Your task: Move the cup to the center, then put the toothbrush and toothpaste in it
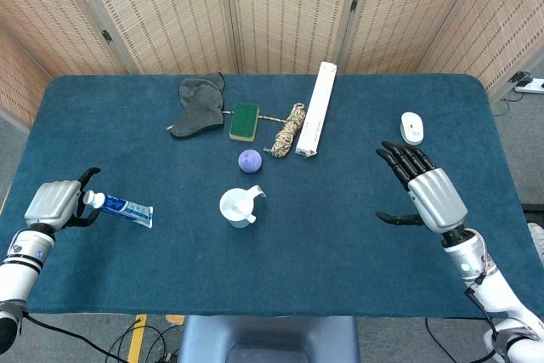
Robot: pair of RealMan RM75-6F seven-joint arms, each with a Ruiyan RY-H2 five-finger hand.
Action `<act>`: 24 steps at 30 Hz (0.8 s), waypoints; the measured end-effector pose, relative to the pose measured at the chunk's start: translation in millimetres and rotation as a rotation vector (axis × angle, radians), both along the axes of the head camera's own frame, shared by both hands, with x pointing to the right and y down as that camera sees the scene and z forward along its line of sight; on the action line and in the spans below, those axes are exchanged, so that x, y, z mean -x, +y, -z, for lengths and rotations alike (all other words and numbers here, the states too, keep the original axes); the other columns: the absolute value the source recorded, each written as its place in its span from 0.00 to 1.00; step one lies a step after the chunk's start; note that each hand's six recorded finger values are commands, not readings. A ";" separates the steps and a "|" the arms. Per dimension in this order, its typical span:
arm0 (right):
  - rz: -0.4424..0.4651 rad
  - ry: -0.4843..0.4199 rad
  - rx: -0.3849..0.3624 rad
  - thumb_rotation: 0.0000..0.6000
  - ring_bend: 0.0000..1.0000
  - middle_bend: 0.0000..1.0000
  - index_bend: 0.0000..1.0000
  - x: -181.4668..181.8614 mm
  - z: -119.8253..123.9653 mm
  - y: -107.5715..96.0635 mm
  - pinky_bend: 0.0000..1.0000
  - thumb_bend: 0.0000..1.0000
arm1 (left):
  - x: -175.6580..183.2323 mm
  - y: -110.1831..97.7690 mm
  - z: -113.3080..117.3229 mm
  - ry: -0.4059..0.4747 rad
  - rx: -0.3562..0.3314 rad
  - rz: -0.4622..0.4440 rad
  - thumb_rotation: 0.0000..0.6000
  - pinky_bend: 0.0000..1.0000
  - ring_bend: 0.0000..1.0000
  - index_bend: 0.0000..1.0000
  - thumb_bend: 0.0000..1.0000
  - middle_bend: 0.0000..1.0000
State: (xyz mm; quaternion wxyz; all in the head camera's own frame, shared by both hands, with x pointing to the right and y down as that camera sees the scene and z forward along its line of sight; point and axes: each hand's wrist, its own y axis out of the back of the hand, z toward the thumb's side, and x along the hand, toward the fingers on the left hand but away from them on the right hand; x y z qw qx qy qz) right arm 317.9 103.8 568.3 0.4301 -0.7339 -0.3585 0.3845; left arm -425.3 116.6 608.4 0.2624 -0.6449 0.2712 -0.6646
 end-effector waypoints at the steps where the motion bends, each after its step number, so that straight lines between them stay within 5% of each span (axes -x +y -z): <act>1: -0.001 0.001 0.000 1.00 0.12 0.06 0.00 -0.5 0.2 0.0 0.14 0.00 | 0.0 -0.4 -0.3 -0.007 0.002 0.003 1.00 0.82 0.69 0.12 0.38 0.76; 15: -0.006 0.003 0.003 1.00 0.12 0.06 0.00 -2.1 -2.6 0.0 0.14 0.00 | 7.8 -3.1 16.2 -0.076 -0.056 0.021 1.00 0.81 0.68 0.09 0.31 0.74; 24: 0.002 0.000 0.008 1.00 0.13 0.06 0.00 0.3 -5.0 0.3 0.14 0.00 | -15.0 6.7 -7.1 -0.078 -0.023 -0.111 1.00 0.81 0.70 0.31 0.31 0.75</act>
